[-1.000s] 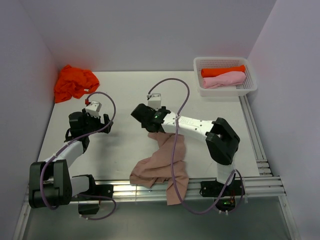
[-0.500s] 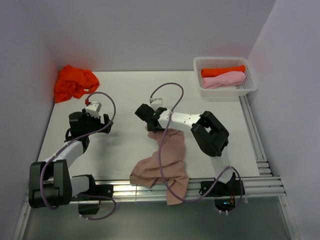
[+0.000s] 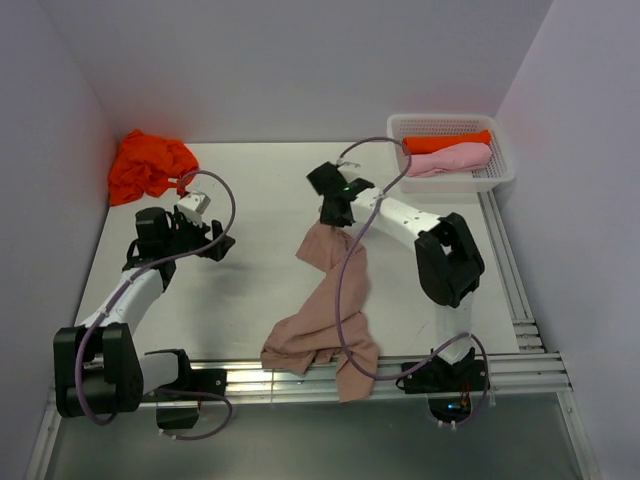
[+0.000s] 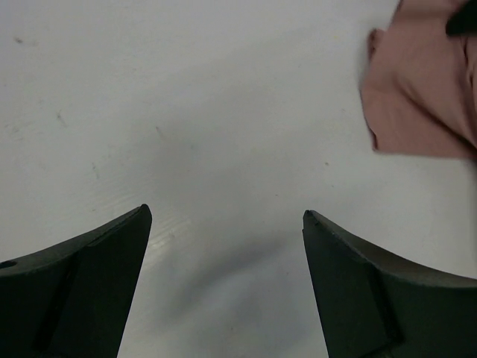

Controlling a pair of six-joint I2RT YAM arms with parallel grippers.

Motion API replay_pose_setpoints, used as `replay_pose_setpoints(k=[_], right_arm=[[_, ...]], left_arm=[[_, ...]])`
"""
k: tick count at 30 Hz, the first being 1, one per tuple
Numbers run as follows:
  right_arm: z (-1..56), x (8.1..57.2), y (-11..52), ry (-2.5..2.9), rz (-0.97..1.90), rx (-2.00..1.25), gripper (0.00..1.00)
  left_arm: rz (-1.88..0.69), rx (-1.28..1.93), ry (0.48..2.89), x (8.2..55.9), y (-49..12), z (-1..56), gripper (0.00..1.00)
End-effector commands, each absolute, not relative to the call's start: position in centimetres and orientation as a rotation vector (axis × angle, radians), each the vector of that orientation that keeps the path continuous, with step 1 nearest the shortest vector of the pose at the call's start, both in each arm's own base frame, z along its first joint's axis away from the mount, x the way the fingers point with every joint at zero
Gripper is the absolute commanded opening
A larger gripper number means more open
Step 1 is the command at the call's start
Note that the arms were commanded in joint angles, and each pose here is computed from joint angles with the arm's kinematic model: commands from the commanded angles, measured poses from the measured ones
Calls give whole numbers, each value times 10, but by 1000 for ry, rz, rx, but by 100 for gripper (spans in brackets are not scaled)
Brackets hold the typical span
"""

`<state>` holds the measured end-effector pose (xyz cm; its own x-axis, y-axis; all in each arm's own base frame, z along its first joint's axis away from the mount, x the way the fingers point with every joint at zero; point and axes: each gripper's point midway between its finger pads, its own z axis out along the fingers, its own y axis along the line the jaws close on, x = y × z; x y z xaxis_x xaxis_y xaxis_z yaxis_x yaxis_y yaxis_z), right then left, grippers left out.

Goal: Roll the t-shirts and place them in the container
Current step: Flatten the tshirt

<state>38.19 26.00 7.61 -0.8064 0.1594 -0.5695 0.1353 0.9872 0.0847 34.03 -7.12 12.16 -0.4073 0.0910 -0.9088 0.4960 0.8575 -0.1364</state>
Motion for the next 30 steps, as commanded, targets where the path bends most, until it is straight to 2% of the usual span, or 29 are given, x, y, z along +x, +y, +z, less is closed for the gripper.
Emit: replay_pose_setpoints(k=[1, 9, 17, 24, 27, 30], right_arm=[[146, 411, 239, 2366, 219, 378, 0], [176, 428, 183, 2269, 230, 595, 0], [172, 427, 168, 2284, 181, 594, 0], [175, 449, 206, 2338, 247, 475, 0], [191, 463, 251, 2332, 307, 396, 0], [181, 459, 298, 2369, 363, 298, 0]], left_arm=[[-584, 621, 1912, 326, -100, 146, 89], [-703, 919, 1991, 286, -139, 124, 90], [-705, 1045, 1979, 262, -167, 113, 89], [-576, 870, 2000, 300, -162, 128, 88], [-515, 749, 1992, 325, -158, 144, 87], [-500, 606, 1984, 350, -146, 164, 88]])
